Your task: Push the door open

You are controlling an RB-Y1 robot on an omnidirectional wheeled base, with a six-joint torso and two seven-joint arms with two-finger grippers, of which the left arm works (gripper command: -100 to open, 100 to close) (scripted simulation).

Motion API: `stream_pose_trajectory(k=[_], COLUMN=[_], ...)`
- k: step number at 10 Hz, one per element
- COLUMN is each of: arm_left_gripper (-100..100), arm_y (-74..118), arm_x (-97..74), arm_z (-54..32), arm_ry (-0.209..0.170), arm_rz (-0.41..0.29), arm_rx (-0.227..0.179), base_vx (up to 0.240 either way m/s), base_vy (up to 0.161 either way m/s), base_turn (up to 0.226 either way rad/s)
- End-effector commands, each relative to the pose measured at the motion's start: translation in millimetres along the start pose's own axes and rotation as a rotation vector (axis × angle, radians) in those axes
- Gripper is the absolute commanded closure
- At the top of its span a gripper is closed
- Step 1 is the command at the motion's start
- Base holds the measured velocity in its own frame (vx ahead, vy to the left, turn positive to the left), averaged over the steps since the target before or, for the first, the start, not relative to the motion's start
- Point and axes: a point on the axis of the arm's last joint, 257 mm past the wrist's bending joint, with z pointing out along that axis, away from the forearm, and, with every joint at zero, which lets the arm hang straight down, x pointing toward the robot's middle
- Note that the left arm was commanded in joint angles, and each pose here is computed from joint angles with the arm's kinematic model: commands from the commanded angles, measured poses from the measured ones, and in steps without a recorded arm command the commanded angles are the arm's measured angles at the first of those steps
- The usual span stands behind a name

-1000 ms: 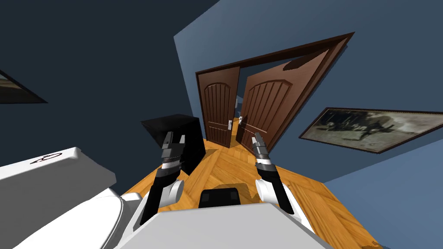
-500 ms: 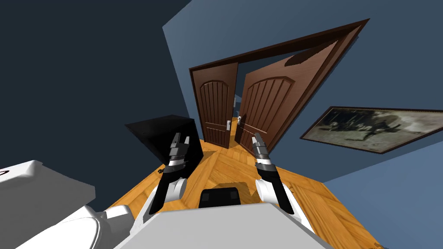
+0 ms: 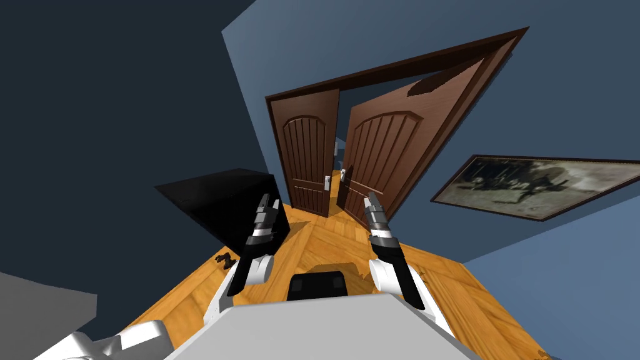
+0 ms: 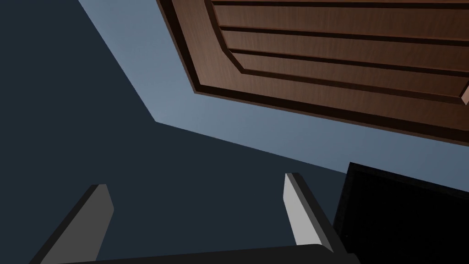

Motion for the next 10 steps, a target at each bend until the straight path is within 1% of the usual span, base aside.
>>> stream_pose_trajectory(k=[1, 10], arm_left_gripper=[-100, -100], arm_y=[16.5, 98.2], arm_x=[2.5, 22.2], arm_z=[0.9, 1.8], arm_ry=[0.007, 0.049], arm_rz=[-0.003, -0.015], arm_rx=[-0.027, -0.182], base_vx=[0.102, 0.102], base_vy=[-0.014, -0.024], base_turn=[-0.076, -0.075])
